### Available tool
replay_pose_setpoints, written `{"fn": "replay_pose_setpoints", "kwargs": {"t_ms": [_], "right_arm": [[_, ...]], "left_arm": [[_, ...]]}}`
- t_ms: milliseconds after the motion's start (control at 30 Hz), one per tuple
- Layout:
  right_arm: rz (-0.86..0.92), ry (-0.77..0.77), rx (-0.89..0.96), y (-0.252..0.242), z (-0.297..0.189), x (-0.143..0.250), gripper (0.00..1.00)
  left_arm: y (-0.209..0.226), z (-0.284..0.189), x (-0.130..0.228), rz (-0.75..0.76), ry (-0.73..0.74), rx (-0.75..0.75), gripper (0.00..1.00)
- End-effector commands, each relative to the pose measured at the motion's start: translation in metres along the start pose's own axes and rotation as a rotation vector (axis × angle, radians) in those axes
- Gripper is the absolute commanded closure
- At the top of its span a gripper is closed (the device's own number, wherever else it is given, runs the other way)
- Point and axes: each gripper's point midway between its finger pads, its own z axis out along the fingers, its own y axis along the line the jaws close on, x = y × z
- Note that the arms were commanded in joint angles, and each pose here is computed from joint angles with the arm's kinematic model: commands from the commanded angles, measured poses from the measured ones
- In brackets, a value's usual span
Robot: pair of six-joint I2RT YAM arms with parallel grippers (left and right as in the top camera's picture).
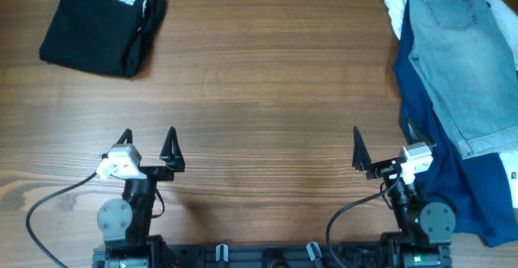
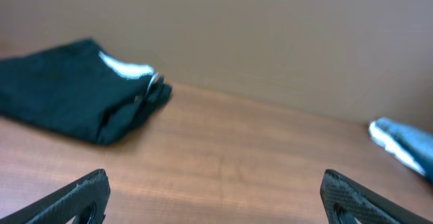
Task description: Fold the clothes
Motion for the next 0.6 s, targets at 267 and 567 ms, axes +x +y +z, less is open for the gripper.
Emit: {"fn": "replay_pose_setpoints", "kwargs": {"t_ms": [267,567], "right_arm": [[-0.044,0.141,-0.138,-0.003,0.094,-0.116,0.00],[0.078,0.581,-0.257,-0.012,0.204,-0.084,0.00]], "left_arm": [[-0.026,-0.003,-0.084,0.002,-0.106,0.039,0.00],[-0.018,0.056,-0.090,-0.071,0.343,-0.097,0.00]]}}
